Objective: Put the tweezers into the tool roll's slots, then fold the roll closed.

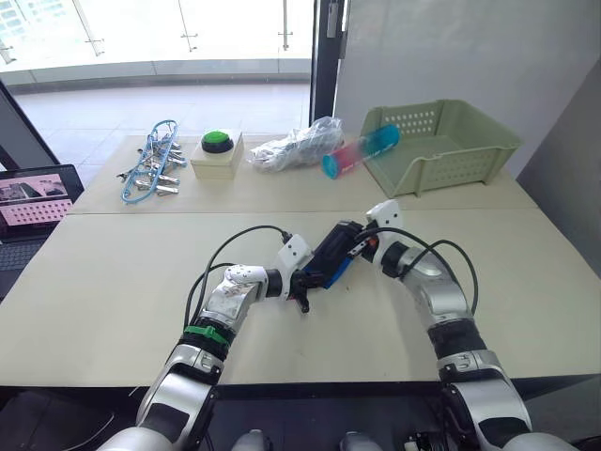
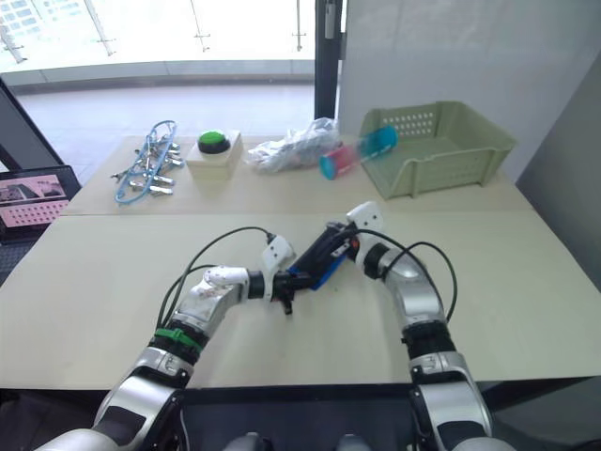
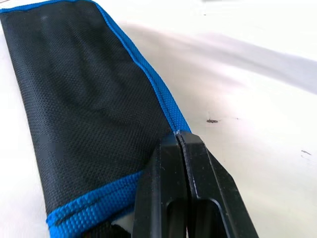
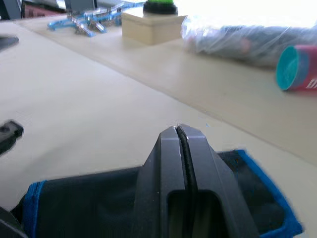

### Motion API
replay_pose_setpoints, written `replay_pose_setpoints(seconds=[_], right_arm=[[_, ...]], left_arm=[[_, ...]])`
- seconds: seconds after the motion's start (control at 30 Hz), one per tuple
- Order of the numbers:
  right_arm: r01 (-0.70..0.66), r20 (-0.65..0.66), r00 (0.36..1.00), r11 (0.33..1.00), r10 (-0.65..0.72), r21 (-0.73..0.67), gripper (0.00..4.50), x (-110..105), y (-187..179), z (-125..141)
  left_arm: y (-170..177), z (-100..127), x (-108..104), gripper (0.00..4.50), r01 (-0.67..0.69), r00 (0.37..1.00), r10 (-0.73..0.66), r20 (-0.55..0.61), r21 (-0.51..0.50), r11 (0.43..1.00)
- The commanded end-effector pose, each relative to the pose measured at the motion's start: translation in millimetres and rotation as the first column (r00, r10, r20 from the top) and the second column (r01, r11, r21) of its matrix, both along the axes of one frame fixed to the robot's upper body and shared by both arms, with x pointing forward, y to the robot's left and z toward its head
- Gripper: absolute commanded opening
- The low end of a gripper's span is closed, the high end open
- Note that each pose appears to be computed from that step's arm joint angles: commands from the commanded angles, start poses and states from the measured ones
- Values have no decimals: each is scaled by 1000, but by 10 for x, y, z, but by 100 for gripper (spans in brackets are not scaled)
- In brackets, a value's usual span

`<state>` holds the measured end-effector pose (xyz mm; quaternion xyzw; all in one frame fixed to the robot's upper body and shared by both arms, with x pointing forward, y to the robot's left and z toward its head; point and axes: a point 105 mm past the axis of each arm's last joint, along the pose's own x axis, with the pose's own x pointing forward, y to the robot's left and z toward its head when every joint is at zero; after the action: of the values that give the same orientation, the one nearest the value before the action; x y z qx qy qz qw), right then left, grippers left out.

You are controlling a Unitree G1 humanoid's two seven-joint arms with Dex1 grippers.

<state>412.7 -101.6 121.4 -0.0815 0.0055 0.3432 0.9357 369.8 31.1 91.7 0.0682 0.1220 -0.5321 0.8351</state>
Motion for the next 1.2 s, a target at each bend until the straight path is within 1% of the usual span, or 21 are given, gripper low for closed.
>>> replay_pose_setpoints(seconds=[0.03,0.1,0.13,0.23,0.33,0.43,0.53,0.57,0.63,0.7,0.77,0.87,0.9,0.93,0.97,1.0,1.07,1.17,1.2], right_arm=[[91,-105,990,995,-95,-42,0,77,-145,-291],[170,-165,968,979,-187,-114,0,117,-306,-492],[232,-195,948,966,-251,-113,0,143,-406,-564],[356,-260,894,931,-366,-84,0,194,-593,-665],[417,-293,862,907,-414,-56,0,242,-671,-673],[408,-282,869,911,-406,-55,0,274,-653,-635],[355,-217,911,935,-350,-16,0,338,-545,-447],[336,-187,927,941,-326,26,0,358,-507,-349],[295,-109,953,948,-284,116,0,386,-457,-124],[210,12,976,953,-218,218,0,374,-413,192],[144,112,977,953,-179,267,0,324,-426,416],[82,193,972,961,-136,265,0,217,-484,564],[50,233,968,978,-98,204,26,130,-533,601],[29,255,964,987,-68,157,62,60,-557,619],[13,272,961,995,-40,102,80,-15,-592,626],[6,281,959,998,-23,63,116,-76,-626,631],[14,273,962,1000,-16,8,182,-208,-780,633],[35,240,971,998,-21,-58,286,-382,-974,582],[46,223,974,997,-30,-68,314,-450,-1044,561]], left_arm=[[54,-115,-30,4,-20,999,22,-38,37,999],[59,-114,-42,4,-21,999,22,-39,35,999],[64,-117,-49,4,-23,999,24,-41,34,999],[84,-138,-69,4,-31,998,32,-52,35,999],[98,-156,-81,4,-40,997,42,-60,35,999],[86,-162,-87,4,-45,997,47,-61,33,998],[57,-116,-88,4,-46,998,46,-37,14,999],[56,-80,-84,4,-46,999,47,-21,2,999],[46,41,-90,4,-34,999,35,22,-40,999],[74,253,-111,4,-23,998,30,60,-121,992],[147,399,-151,4,-14,996,30,90,-166,986],[297,492,-205,4,-23,993,44,108,-182,983],[427,537,-215,28,-46,990,70,120,-188,981],[515,569,-227,63,-62,988,88,128,-191,980],[616,606,-238,83,-82,986,109,129,-200,976],[700,639,-252,118,-95,983,125,136,-203,974],[935,705,-283,183,-135,976,165,140,-202,970],[1279,719,-322,283,-205,962,229,152,-161,966],[1440,707,-323,311,-246,948,266,174,-127,961]])
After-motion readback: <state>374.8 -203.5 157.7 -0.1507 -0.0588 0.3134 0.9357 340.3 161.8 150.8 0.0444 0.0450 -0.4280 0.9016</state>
